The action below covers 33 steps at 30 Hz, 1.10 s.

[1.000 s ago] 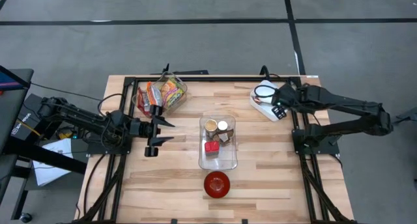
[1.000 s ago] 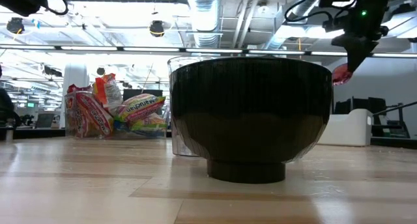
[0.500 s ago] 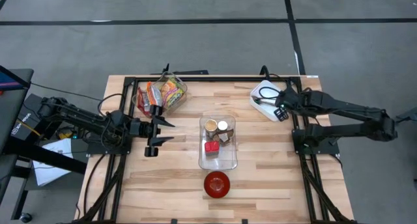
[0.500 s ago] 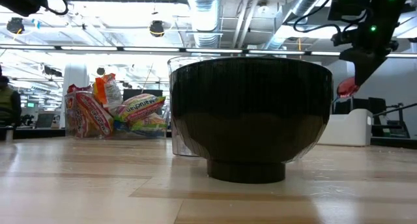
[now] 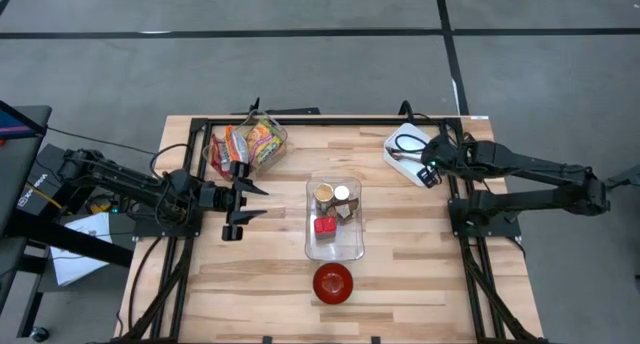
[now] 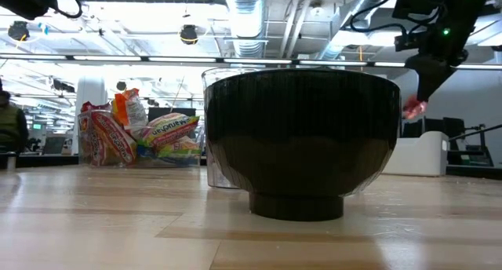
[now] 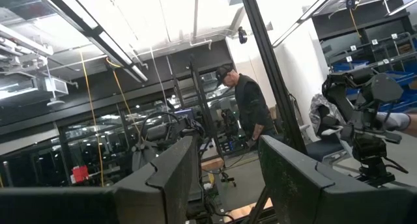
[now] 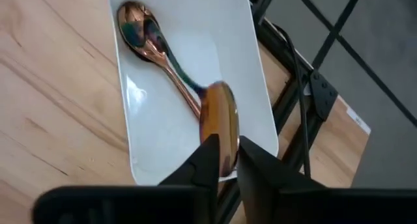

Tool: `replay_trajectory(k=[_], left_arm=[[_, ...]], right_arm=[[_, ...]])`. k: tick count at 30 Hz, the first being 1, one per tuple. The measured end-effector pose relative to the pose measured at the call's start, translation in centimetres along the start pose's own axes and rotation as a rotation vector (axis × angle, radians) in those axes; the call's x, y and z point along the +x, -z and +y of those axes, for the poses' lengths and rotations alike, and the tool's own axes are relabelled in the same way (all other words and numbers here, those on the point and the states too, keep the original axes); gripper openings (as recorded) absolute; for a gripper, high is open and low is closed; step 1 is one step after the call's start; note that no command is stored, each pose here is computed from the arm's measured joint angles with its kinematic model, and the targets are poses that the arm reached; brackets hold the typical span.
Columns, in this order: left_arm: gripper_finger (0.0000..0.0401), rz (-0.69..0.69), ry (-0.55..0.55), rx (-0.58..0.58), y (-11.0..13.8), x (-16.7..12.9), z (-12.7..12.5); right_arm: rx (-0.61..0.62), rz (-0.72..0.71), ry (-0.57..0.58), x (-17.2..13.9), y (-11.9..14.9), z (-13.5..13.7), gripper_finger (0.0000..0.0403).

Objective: Pick & Place Food Item
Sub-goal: Put the blue spoon into the white bin, then return to Home Position

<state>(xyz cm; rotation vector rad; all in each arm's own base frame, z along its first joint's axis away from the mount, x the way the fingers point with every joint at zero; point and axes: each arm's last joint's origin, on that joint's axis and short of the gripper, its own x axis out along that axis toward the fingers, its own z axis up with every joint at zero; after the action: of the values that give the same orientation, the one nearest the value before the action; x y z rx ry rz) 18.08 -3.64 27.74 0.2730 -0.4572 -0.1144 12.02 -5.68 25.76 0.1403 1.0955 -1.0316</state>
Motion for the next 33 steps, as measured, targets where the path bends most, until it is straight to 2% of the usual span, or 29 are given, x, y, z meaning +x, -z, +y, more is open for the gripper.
replay_trajectory(k=[14,18,22,25,30,33], left_arm=[[0.0167,0.001,0.0,0.0,0.0,0.0,0.0],[0.0167,0.001,0.0,0.0,0.0,0.0,0.0],[0.0167,0.001,0.0,0.0,0.0,0.0,0.0],[0.0167,0.001,0.0,0.0,0.0,0.0,0.0],[0.0167,0.001,0.001,0.0,0.0,0.0,0.0],[0.0167,0.001,0.0,0.0,0.0,0.0,0.0]], right_arm=[[-0.02,-0.025,0.089,0.0,0.0,-0.3,0.0193],[-0.013,-0.037,0.086,-0.2,0.1,-0.5,0.0213],[-0.001,-0.044,0.061,-0.5,0.3,-0.7,0.0216],[0.012,-0.036,-0.01,-0.7,0.5,-0.7,0.0213],[0.031,0.014,-0.252,-1.1,0.7,-0.2,0.0204],[0.03,0.033,-0.313,-1.2,0.7,-0.1,0.0197]])
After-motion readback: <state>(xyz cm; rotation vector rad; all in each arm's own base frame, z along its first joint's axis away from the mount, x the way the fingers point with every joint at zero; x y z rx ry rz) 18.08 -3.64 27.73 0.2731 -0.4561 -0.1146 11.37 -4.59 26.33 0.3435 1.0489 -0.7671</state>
